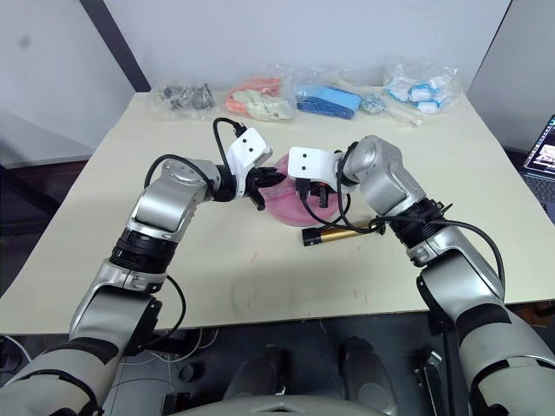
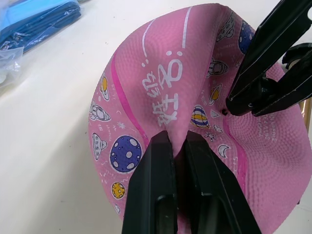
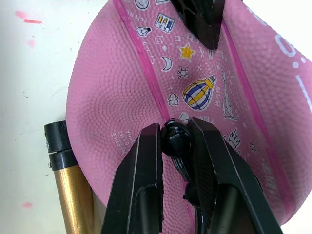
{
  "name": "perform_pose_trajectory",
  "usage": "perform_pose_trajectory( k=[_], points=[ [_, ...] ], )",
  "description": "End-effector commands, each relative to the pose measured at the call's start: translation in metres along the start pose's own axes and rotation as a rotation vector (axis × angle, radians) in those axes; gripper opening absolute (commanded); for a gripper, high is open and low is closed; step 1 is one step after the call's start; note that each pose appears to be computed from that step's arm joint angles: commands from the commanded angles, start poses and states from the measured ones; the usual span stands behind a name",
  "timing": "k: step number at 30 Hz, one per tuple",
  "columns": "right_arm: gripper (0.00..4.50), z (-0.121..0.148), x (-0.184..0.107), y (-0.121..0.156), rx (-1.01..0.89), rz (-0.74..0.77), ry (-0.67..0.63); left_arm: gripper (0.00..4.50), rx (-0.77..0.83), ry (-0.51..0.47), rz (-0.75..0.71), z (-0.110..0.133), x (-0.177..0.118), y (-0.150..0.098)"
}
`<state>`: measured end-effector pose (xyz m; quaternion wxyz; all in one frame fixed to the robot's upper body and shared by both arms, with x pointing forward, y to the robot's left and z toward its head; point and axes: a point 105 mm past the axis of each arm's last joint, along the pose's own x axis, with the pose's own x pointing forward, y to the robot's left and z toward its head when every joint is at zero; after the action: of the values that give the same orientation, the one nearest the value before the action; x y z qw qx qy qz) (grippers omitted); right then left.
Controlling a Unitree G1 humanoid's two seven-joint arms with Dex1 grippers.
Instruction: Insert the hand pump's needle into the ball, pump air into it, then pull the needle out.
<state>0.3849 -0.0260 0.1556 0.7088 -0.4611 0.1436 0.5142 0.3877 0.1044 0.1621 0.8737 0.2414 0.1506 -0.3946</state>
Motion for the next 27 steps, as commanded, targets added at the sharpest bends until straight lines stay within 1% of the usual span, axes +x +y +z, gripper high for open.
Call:
perform_pose_trajectory(
  k=[1, 10, 17, 27],
  points=[
    [0.33, -0.034, 0.015, 0.013, 0.057, 0.034, 0.128, 0.0, -0.022, 0.037, -0.057, -0.012, 0.006, -0.013],
    [0.33, -0.046, 0.024, 0.017, 0.083, 0.044, 0.17, 0.0, -0.027, 0.041, -0.057, -0.013, 0.006, -0.014],
    [0.33, -0.06, 0.029, 0.023, 0.103, 0.059, 0.214, 0.0, -0.031, 0.042, -0.053, -0.014, 0.006, -0.012],
    [0.33, -0.069, 0.037, 0.027, 0.12, 0.066, 0.242, 0.0, -0.041, 0.042, -0.052, -0.014, 0.005, -0.012]
  ],
)
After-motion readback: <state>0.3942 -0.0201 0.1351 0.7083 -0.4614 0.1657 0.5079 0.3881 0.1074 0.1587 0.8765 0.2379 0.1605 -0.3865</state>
